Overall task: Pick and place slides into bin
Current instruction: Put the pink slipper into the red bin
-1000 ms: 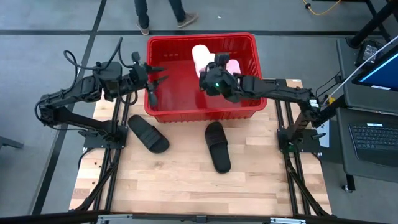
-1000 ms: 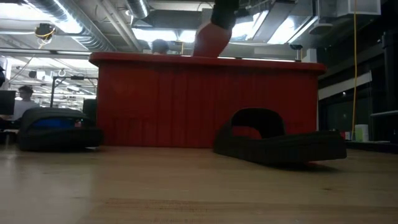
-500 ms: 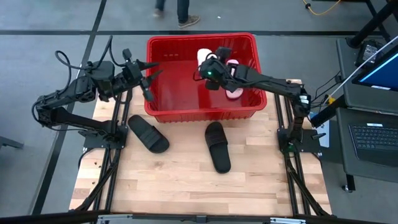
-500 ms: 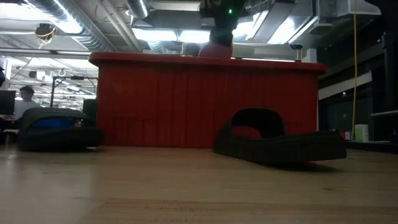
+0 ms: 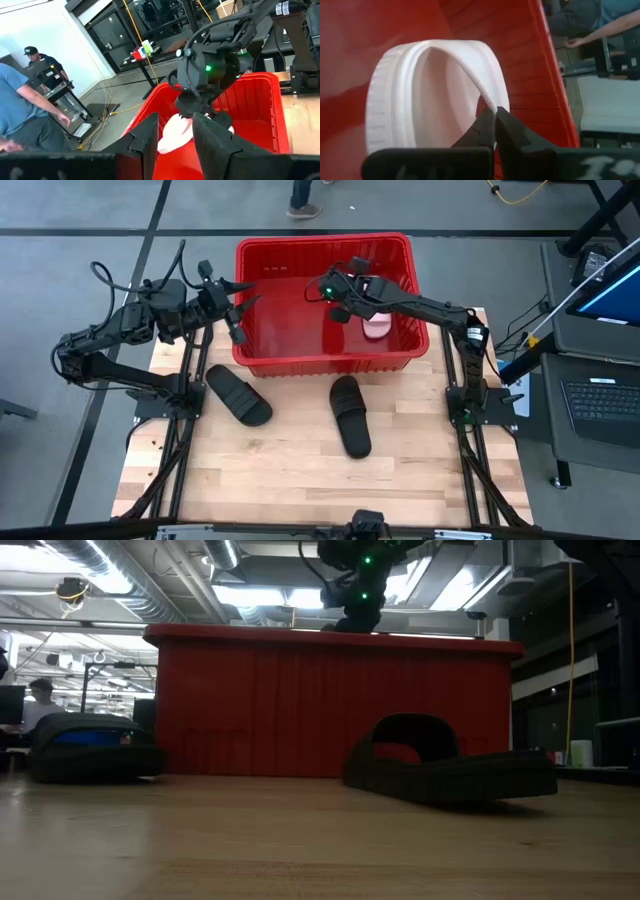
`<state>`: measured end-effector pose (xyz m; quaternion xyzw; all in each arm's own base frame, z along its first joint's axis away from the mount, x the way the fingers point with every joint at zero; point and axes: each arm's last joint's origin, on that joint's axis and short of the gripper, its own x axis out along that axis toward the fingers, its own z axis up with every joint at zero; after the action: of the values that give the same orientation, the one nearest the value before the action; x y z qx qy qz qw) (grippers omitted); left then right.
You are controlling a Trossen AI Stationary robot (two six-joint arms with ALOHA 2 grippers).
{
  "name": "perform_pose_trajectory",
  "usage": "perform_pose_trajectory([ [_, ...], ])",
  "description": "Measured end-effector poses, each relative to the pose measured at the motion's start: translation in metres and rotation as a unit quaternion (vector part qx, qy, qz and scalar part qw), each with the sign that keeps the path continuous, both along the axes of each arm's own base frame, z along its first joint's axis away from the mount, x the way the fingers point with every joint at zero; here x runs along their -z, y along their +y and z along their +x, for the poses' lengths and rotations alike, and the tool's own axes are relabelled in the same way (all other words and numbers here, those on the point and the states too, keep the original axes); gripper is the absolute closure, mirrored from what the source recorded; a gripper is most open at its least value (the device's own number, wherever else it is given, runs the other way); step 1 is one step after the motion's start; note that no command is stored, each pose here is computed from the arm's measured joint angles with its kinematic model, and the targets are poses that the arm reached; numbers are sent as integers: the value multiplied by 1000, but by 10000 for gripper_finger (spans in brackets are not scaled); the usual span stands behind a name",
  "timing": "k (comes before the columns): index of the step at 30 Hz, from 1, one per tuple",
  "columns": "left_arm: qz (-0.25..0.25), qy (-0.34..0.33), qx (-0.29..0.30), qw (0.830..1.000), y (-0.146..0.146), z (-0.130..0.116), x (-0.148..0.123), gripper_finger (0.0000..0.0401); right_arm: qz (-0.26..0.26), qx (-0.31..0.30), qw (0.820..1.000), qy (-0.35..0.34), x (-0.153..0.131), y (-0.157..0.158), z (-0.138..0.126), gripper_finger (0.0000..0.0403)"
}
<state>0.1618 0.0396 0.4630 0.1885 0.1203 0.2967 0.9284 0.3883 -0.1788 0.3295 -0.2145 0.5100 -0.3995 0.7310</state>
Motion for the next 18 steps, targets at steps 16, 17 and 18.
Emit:
perform_pose_trajectory([
  [16, 0, 1, 0, 1000, 0, 0, 0, 286, 20, 19, 999, 16, 59, -38, -10, 397],
  [17, 0, 1, 0, 1000, 0, 0, 0, 286, 18, 19, 1000, 14, 62, -39, -9, 397],
  [18, 0, 1, 0, 1000, 0, 0, 0, 286, 17, 19, 1000, 12, 64, -39, -9, 397],
])
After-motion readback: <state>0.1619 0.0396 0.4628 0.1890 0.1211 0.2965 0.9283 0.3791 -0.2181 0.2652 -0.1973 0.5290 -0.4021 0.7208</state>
